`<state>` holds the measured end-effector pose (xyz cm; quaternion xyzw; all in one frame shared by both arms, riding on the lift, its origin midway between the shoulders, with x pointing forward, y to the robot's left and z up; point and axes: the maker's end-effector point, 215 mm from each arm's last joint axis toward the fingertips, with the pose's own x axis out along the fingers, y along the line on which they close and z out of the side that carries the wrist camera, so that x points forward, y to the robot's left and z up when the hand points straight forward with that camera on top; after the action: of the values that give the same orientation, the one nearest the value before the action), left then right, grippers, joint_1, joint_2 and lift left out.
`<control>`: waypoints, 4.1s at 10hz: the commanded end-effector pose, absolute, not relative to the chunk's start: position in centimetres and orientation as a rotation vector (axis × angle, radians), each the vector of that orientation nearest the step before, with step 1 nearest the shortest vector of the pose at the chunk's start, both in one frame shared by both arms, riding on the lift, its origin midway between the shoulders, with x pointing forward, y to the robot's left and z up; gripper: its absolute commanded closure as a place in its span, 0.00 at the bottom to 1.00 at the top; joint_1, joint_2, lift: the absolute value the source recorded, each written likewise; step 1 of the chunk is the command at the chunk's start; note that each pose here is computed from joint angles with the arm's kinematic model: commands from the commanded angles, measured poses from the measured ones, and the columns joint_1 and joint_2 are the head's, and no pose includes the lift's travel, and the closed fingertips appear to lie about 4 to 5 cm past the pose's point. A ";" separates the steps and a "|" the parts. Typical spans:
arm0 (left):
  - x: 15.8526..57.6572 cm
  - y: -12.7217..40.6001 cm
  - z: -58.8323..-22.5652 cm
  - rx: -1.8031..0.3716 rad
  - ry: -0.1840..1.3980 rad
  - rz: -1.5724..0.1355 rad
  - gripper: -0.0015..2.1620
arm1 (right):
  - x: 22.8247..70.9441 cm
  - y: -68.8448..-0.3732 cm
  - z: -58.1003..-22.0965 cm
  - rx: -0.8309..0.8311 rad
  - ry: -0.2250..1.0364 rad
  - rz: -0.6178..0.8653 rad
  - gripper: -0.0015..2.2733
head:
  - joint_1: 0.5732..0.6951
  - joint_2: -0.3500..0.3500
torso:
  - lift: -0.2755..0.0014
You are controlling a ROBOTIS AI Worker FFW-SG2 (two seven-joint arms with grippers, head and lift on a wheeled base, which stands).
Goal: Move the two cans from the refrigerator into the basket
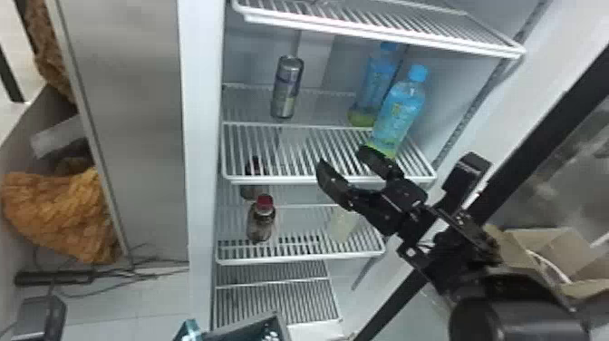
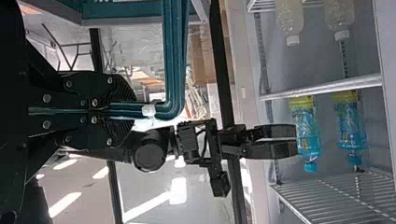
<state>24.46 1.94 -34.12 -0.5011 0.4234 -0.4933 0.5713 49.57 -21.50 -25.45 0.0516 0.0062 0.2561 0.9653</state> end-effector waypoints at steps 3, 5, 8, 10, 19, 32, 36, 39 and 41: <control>24.2 2.0 -34.2 -1.172 1.002 -1.160 0.55 | 52.7 -21.8 -25.0 0.107 -0.032 0.476 0.05 | 1.00 0.08 | 0.87; 24.2 1.9 -34.2 -1.168 1.005 -1.164 0.55 | 54.5 -21.4 -25.3 0.115 -0.033 0.459 0.05 | 1.00 0.09 | 0.87; 24.4 1.8 -34.1 -1.163 1.004 -1.169 0.55 | 56.9 -21.7 -24.9 0.097 -0.039 0.424 0.05 | 1.00 0.11 | 0.87; 24.3 1.9 -34.1 -1.162 1.004 -1.167 0.55 | 58.8 -21.5 -25.3 0.102 -0.026 0.414 0.05 | 1.00 0.11 | 0.87; 24.5 1.8 -34.2 -1.161 1.005 -1.165 0.55 | 66.7 -18.8 -23.9 0.071 -0.023 0.385 0.05 | 1.00 0.19 | 0.87; 24.8 1.6 -34.2 -1.157 1.008 -1.170 0.55 | 72.6 -16.6 -26.8 -0.006 0.113 0.353 0.05 | 1.00 0.25 | 0.87; 24.8 1.6 -34.2 -1.160 1.010 -1.172 0.55 | 72.7 -16.7 -27.3 -0.005 0.136 0.347 0.38 | 1.00 0.26 | 0.87; 24.7 1.6 -34.2 -1.158 1.013 -1.174 0.55 | 72.4 -16.9 -26.6 -0.014 0.119 0.336 0.54 | 1.00 0.26 | 0.87; 24.7 1.6 -34.1 -1.162 1.010 -1.178 0.55 | 71.3 -17.0 -26.0 -0.016 0.094 0.337 0.54 | 1.00 0.25 | 0.87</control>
<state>24.86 1.61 -34.11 -0.4937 0.4280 -0.5000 0.5685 71.74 -16.92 -26.25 -0.0079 0.0516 0.1680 0.9844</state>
